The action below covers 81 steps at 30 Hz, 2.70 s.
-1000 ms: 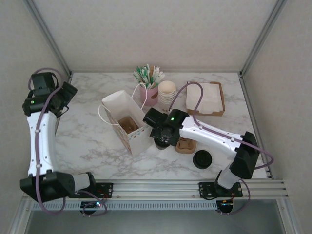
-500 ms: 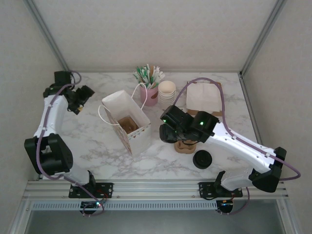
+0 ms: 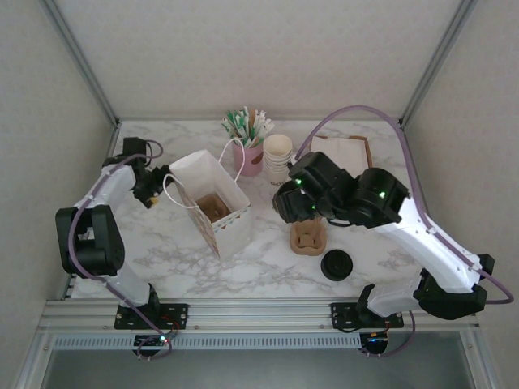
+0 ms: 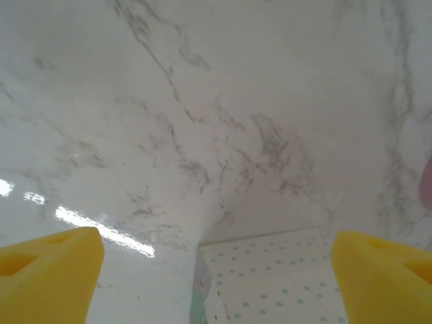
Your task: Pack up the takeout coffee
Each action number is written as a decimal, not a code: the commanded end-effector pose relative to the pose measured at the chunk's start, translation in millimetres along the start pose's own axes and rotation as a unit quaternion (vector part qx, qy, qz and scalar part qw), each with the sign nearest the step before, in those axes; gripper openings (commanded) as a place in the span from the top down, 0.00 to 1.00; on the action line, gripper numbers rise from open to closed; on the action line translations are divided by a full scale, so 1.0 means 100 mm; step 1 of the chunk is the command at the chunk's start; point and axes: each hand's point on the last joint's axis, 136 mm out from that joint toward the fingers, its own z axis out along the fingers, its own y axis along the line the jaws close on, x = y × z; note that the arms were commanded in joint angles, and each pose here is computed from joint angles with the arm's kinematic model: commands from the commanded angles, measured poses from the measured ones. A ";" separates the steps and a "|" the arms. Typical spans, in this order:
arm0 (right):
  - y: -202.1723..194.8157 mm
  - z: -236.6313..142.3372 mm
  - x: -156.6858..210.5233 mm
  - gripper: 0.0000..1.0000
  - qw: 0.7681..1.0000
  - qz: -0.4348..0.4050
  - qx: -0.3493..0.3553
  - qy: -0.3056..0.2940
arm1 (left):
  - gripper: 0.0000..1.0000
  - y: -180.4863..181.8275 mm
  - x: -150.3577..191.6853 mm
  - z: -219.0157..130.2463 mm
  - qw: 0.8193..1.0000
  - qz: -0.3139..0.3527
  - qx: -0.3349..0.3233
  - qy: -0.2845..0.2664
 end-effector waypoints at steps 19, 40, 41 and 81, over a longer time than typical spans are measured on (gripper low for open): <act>0.55 -0.33 -0.62 0.33 0.988 -0.072 -0.117 -0.073 | 0.12 -0.03 0.82 0.09 1.000 0.008 0.010 0.001; 0.96 0.24 -0.37 0.32 0.968 -0.200 -0.151 0.029 | 0.11 -0.41 1.28 0.07 0.997 0.033 0.071 0.014; 0.95 0.27 -0.36 0.32 0.967 -0.204 -0.148 0.034 | 0.11 -0.42 1.28 0.07 0.997 0.033 0.072 0.015; 1.04 1.34 -0.02 0.37 0.942 -0.259 -0.106 0.186 | 0.08 -0.28 1.17 -0.17 0.995 0.087 0.034 -0.019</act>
